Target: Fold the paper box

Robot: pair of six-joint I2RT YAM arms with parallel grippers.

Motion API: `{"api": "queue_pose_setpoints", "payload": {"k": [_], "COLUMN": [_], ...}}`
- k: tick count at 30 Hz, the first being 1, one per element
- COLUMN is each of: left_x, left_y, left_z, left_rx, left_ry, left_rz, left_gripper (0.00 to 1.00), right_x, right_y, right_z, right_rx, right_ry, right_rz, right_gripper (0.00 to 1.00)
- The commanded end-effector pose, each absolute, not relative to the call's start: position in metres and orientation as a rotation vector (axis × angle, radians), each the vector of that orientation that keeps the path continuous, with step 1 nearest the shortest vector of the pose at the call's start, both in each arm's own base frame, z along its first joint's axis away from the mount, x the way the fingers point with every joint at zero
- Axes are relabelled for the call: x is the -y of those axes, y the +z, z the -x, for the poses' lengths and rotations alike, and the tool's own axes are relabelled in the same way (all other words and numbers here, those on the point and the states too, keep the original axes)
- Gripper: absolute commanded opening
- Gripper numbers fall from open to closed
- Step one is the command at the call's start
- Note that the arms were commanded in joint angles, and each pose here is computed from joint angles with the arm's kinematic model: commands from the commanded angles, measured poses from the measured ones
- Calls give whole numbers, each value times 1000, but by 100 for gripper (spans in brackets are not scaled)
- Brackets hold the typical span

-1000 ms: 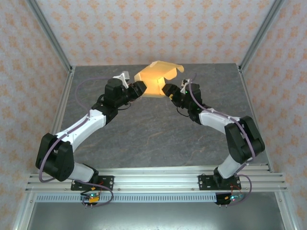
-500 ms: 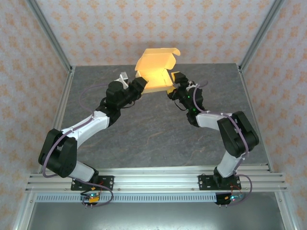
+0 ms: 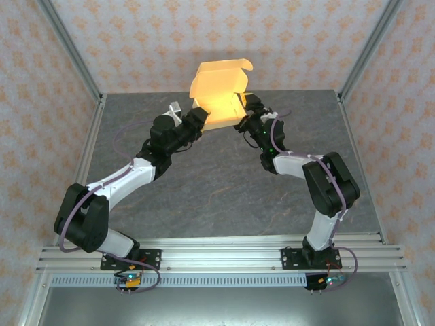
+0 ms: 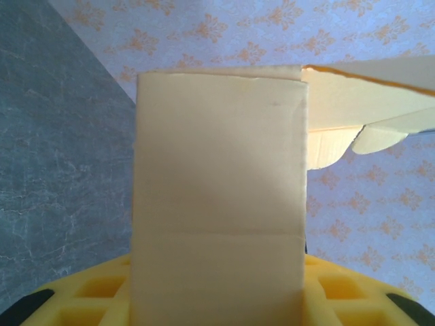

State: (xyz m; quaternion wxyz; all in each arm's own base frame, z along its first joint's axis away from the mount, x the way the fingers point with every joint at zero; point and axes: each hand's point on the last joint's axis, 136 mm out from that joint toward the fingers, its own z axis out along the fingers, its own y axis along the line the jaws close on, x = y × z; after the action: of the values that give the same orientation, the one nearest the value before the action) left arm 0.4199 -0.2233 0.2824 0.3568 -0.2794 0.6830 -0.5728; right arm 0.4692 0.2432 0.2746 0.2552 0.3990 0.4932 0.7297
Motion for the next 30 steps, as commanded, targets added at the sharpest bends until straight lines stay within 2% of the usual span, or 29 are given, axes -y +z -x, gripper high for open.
{"api": "queue_pose_setpoints", "payload": {"k": [1,3,9,13,19,24,27,30], "left_x": [223,223,221,222,222,221,220,219], "left_y": [307,307,304,306,306,302,298,291], "left_z": [-414,-413,-412,-411,-411,-412,-413,-415], "left_rx": [-1700,-1703,-1705,-1705,-1711,-1732,-1747,-1754], "left_ry": [-1516,-1520,-1514,-1513,-1494,-1455,-1430,-1416], "left_rz": [693,690,697,681,664,648,644,653], "left_gripper": [32,32,32,32,32,33,33,33], "right_x": [-244,-245,-250,-258,-263,-269,-262,-255], "right_y": [296,294,288,279,257,241,228,228], "right_z": [-466,-466,-466,-467,-466,-462,-458,-456], "right_rx": [-1258,-1264,-1314,-1400,-1485,-1616,-1669,-1668], "right_ry": [2060,2058,2036,2003,1946,1837,1740,1718], "right_rz": [-1020,-1023,-1015,-995,-980,-891,-882,-877], "right_gripper": [66,59,59,56,39,33,34,47]}}
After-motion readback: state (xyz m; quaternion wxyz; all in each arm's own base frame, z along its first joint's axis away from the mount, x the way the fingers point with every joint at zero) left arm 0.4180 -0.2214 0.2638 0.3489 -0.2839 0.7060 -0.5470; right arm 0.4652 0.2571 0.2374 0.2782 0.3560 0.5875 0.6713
